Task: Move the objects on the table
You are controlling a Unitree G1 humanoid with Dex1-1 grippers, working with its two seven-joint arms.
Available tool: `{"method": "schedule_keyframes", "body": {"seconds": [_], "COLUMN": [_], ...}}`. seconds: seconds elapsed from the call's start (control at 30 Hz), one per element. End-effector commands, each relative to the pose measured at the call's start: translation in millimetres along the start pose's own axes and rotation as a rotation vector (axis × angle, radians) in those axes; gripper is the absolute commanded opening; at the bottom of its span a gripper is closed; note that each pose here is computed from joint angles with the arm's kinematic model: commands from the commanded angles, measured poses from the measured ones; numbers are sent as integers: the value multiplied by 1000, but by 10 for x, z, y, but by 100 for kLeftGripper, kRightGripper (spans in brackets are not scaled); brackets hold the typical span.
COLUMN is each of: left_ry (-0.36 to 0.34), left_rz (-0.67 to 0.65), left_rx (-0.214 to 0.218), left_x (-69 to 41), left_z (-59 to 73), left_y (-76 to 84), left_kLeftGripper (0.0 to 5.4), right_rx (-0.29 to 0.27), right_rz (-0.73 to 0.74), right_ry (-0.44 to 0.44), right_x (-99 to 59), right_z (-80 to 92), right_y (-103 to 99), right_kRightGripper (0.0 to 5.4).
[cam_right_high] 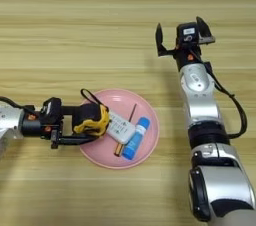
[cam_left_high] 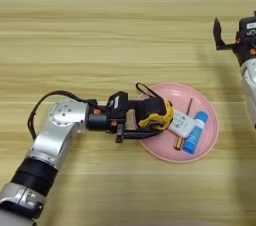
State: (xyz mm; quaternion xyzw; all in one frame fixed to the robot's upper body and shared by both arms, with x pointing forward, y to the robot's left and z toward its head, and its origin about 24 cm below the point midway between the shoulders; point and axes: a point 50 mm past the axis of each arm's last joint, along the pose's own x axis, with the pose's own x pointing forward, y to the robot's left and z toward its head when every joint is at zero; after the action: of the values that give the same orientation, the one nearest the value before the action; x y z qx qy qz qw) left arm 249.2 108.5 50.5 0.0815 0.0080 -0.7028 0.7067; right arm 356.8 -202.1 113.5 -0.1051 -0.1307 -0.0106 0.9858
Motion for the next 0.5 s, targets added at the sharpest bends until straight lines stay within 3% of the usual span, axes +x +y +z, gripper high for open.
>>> {"method": "schedule_keyframes", "body": {"seconds": [0.03, 0.17, 0.5], "left_ry": [43, 60, 21], "left_rz": [-42, -59, -18], "left_rx": [70, 80, 77], "left_x": [9, 38, 62], "left_z": [42, 14, 24], "left_y": [48, 44, 52], "left_kLeftGripper": [252, 252, 371], "right_rx": [5, 19, 37], "right_rz": [-14, -9, -1], "right_ry": [-35, -41, -32], "right_x": [77, 63, 26], "right_z": [92, 81, 32], "right_y": [5, 48, 68], "right_kRightGripper": [540, 540, 540]}}
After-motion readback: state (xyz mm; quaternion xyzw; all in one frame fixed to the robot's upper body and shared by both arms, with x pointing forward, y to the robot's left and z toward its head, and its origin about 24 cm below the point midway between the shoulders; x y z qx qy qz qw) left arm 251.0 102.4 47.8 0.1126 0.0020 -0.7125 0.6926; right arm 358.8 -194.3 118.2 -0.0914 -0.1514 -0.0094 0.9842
